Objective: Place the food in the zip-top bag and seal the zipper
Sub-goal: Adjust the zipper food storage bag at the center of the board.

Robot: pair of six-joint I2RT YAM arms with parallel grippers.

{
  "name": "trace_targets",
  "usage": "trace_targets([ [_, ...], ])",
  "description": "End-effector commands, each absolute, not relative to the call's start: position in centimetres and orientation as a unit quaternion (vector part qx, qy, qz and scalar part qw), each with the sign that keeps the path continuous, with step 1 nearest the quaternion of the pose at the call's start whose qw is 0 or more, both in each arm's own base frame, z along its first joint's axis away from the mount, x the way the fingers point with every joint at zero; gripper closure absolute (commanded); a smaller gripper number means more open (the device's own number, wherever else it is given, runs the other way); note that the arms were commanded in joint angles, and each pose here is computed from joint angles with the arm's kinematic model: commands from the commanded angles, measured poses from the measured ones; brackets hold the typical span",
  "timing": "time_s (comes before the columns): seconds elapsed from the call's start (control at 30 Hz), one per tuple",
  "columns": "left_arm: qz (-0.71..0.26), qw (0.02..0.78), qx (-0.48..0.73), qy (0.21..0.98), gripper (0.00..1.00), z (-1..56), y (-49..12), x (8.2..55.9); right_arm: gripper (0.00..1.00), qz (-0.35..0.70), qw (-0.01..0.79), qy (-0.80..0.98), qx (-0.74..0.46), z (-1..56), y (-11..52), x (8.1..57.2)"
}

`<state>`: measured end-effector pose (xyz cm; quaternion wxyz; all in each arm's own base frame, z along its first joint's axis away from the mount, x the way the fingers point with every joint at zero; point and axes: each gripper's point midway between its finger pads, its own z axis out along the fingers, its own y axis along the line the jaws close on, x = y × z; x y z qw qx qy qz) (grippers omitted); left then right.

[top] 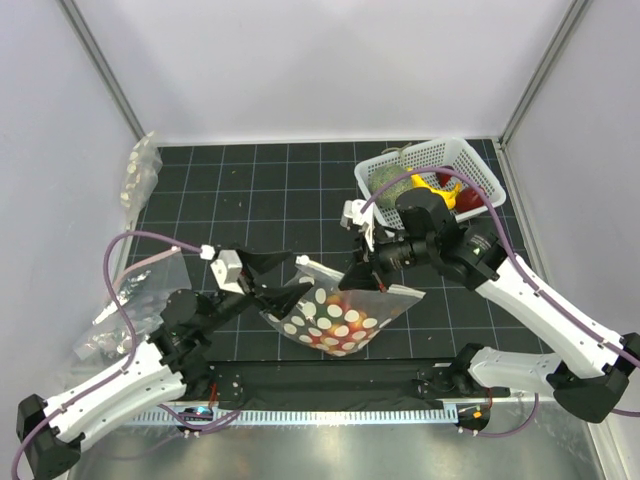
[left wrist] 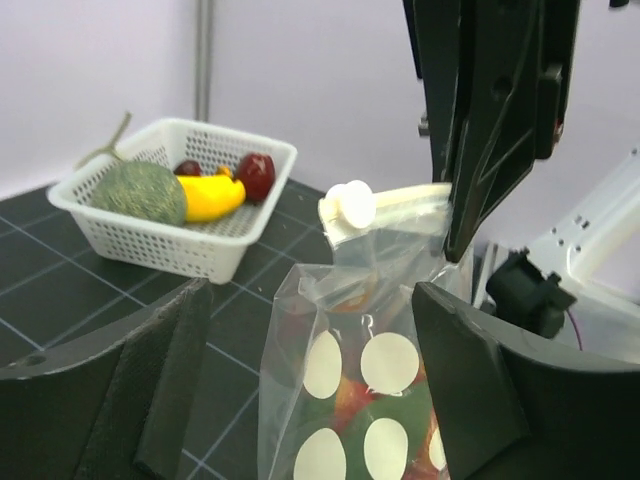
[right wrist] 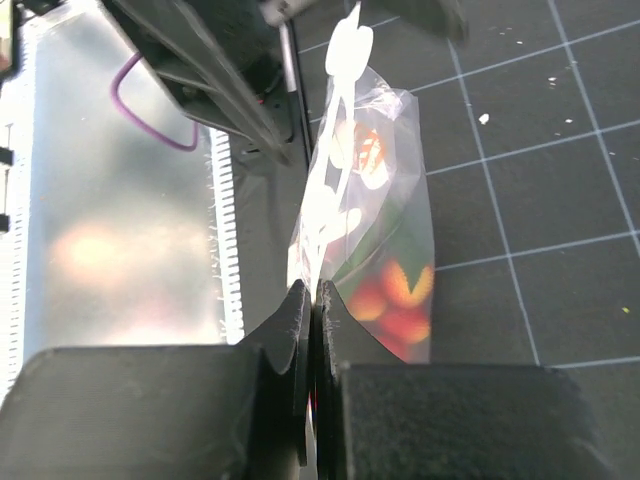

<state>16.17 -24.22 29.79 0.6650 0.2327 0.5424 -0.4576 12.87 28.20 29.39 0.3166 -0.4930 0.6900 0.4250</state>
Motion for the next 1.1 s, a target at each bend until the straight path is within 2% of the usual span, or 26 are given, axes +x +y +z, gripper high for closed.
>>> trace_targets([
  [0.0,-0.482,0.663,0.267,0.506,0.17,31.9,-25.4,15.1,0.99,0.453,0.341,0.644,-0.514,31.5,28.9,12.0],
  [0.03,-0.484,0.661,0.269,0.507,0.26,31.9,-25.5,15.1,0.99,0.453,0.34,0.644,-0.515,31.5,29.0,11.9],
  [0.1,-0.488,0.655,0.275,0.507,0.34,31.9,-25.8,15.0,0.99,0.454,0.338,0.643,-0.516,31.4,29.0,11.8],
  [0.2,-0.492,0.65,0.278,0.509,0.74,31.9,-26.2,15.0,0.99,0.456,0.334,0.641,-0.519,31.2,29.1,11.6],
  [0.23,-0.494,0.648,0.275,0.511,1.0,31.9,-26.2,15.0,0.99,0.455,0.334,0.642,-0.519,31.2,29.1,11.6],
  [0.5,-0.515,0.639,0.274,0.501,1.0,32.4,-26.3,14.3,0.97,0.438,0.352,0.662,-0.496,30.5,29.7,13.3],
  [0.53,-0.518,0.64,0.274,0.497,1.0,32.7,-26.3,14.1,0.89,0.439,0.354,0.661,-0.494,30.5,29.8,13.4],
  [0.57,-0.519,0.637,0.277,0.497,1.0,32.6,-26.4,14.0,0.68,0.44,0.359,0.661,-0.49,30.6,29.9,13.6],
  [0.67,-0.525,0.631,0.285,0.495,1.0,32.5,-26.6,13.8,0.54,0.445,0.39,0.651,-0.476,31.4,30.4,14.3],
  [0.8,-0.535,0.618,0.294,0.496,1.0,32.3,-27.2,13.5,0.49,0.438,0.448,0.636,-0.45,32.5,30.4,15.6],
  [1.07,-0.549,0.584,0.311,0.51,0.99,31.7,-28.8,13.5,0.41,0.468,0.475,0.615,-0.421,33.9,31.1,15.9],
])
